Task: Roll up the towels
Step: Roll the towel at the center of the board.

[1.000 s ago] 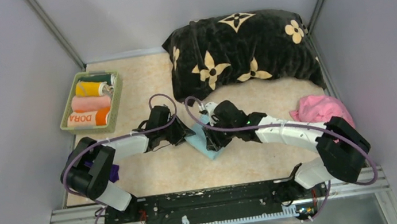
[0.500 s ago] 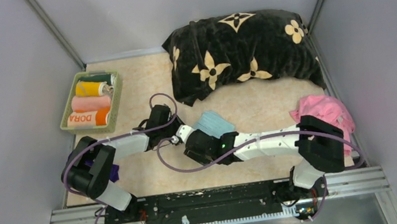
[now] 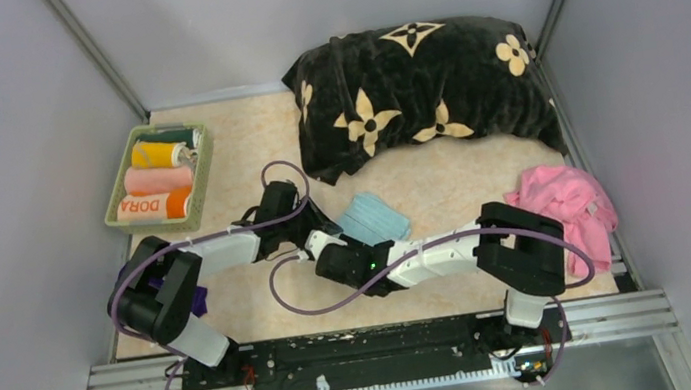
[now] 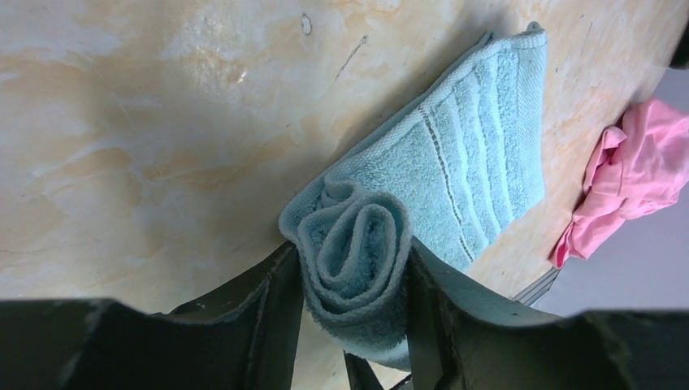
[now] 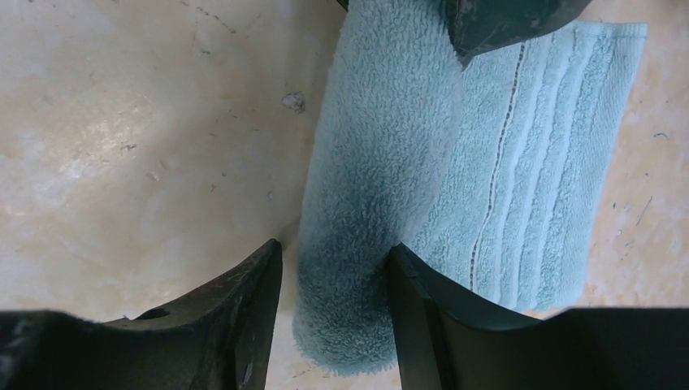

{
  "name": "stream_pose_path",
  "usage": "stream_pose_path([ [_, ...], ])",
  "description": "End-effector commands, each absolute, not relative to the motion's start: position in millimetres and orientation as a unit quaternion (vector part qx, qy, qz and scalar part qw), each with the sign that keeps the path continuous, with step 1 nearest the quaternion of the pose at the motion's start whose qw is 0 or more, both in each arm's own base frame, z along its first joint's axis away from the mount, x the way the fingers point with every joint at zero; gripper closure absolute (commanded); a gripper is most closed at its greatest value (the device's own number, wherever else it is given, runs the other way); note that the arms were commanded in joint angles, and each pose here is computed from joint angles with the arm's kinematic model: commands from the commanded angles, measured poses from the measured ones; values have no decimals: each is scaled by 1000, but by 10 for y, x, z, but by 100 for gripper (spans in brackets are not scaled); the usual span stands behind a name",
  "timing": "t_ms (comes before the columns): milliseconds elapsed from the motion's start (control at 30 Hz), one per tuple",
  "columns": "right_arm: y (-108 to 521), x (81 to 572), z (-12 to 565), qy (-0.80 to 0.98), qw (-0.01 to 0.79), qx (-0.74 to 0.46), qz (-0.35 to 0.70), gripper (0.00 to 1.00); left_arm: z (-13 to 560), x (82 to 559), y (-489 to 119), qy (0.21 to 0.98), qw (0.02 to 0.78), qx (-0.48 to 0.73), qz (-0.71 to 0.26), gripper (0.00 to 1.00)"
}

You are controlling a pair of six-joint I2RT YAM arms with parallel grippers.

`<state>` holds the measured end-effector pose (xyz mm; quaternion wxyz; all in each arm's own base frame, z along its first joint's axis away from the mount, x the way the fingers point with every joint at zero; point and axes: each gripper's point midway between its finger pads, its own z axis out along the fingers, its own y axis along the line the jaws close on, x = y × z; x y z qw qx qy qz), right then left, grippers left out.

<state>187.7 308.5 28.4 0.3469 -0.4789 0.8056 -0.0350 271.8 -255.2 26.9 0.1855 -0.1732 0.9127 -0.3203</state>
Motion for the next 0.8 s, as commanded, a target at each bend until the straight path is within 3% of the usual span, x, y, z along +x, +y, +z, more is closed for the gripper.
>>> stream_pose_path([
  [0, 3036, 1798, 103, 810, 322, -489, -42, 53, -187, 2406, -2251, 947, 140, -172, -232, 46],
  [133, 3055, 1724, 45, 820, 299, -489, -14, 70, -102, 2416, -2241, 944, 151, -171, -238, 40],
  [267, 3238, 1587, 145, 830, 272, -475, 102, 82, 34, 2402, -2187, 937, 169, -179, -250, 32],
  [533, 3530, 1463, 463, 827, 207, -411, 324, 85, 372, 2351, -1986, 907, 232, -203, -286, 19],
  [767, 3489, 1502, 532, 814, 120, -316, 472, 86, 561, 2212, -1939, 893, 247, -203, -316, 18],
])
